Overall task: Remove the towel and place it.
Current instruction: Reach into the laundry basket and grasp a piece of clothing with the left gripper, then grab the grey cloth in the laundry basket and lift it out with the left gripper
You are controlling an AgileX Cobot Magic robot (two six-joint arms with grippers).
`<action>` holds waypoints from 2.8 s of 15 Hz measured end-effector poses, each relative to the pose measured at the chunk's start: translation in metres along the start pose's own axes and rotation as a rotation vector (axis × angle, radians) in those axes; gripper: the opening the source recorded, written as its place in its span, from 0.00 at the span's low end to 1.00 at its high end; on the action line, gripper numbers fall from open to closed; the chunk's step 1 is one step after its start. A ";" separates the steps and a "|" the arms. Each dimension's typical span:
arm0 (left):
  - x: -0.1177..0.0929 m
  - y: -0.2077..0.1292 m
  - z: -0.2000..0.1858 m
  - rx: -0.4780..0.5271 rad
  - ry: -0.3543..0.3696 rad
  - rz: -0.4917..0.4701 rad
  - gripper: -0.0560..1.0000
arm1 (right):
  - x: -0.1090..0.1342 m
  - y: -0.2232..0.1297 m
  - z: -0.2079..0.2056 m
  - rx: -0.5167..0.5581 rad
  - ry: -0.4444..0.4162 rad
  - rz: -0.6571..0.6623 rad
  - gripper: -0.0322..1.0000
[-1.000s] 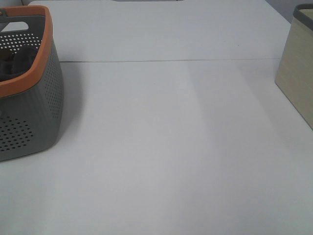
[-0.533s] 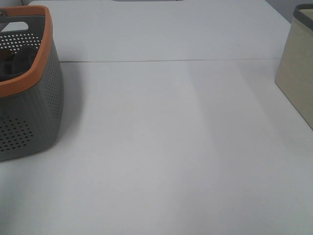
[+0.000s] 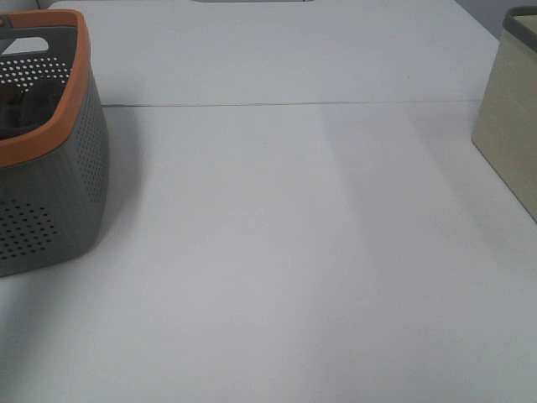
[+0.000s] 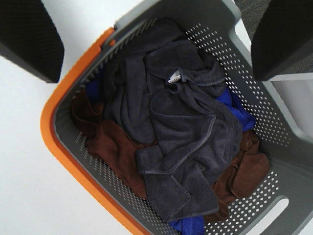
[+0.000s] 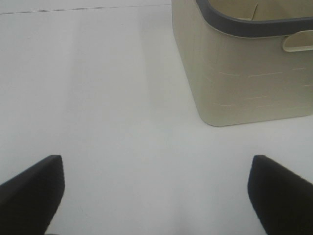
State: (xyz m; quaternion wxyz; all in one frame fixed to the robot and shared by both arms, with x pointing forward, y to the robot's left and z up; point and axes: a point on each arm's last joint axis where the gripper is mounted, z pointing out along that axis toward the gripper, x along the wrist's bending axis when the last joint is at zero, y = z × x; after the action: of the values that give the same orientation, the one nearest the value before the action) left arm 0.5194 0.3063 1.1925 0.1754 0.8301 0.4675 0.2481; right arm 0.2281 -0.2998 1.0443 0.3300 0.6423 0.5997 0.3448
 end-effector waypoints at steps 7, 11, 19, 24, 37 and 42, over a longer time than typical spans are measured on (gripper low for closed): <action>0.037 0.019 0.081 0.121 -0.061 0.228 0.98 | 0.000 0.000 0.000 0.000 0.000 0.000 0.91; 0.055 0.016 0.135 0.202 -0.111 0.284 0.98 | 0.000 0.000 0.000 0.000 0.000 0.000 0.91; 0.064 -0.002 0.234 0.306 -0.163 0.388 0.98 | 0.000 0.000 0.000 0.000 0.000 0.000 0.91; 0.069 -0.012 0.264 0.324 -0.153 0.418 0.91 | 0.000 0.000 0.000 0.000 0.000 0.000 0.91; 0.076 -0.036 0.298 0.362 -0.192 0.394 0.65 | 0.000 0.000 0.000 0.000 0.001 0.000 0.91; 0.079 -0.033 0.300 0.328 -0.158 0.393 0.41 | 0.000 0.000 0.000 0.000 0.001 0.000 0.91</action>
State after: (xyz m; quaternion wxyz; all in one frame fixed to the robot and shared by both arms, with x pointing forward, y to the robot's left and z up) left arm 0.7040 0.3732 0.9500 0.0230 0.9391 0.3163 0.1326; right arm 0.2281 -0.2997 1.0443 0.3297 0.6423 0.5998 0.3451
